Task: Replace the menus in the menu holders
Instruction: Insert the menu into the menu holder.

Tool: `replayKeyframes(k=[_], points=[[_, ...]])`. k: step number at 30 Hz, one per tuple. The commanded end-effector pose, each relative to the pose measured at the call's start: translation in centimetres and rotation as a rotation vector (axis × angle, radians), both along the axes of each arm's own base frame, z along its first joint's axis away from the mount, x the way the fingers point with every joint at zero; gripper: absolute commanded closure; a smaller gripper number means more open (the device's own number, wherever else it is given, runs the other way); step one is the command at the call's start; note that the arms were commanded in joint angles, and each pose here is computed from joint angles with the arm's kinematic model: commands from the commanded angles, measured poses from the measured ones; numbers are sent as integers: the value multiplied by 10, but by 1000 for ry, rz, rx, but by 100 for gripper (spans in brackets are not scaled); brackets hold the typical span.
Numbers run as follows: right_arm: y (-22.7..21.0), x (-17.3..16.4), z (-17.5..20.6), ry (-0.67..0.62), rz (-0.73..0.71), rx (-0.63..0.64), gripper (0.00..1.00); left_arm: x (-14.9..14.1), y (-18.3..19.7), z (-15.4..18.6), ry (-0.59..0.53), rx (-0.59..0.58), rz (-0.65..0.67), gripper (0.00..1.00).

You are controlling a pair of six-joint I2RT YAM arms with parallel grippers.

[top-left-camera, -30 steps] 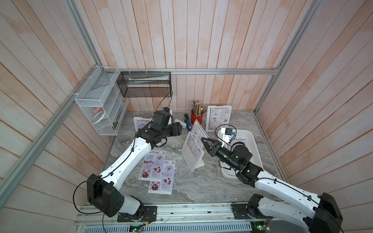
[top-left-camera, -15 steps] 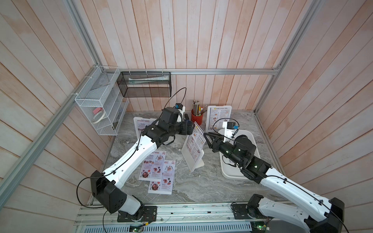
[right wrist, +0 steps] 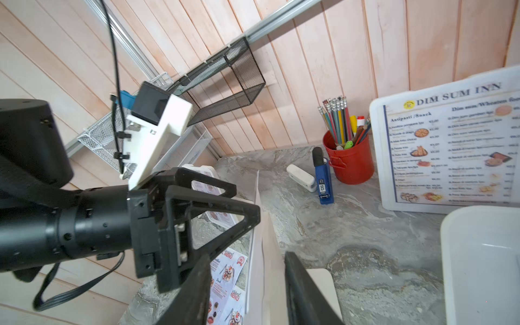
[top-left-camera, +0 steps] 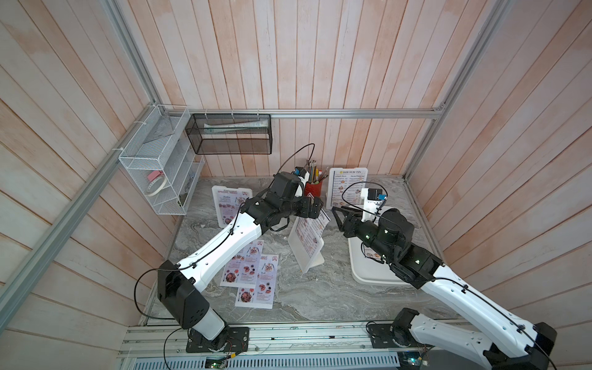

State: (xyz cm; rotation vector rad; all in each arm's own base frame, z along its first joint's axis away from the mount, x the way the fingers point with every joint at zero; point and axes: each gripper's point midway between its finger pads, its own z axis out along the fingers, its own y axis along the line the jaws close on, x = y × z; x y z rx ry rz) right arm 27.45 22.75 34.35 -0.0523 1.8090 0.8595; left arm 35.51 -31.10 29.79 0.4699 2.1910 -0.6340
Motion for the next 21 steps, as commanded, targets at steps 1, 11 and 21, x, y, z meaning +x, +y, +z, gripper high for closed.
replayKeyframes(k=[1,11,21], points=[[-9,1,-2,21,-16,22,56,0,2,-2,-18,53,-5,0],[-3,17,-8,54,-27,-56,56,-44,-10,-36,79,146,-138,7],[0,24,-16,86,-33,-70,56,-56,7,-29,78,139,-96,5]])
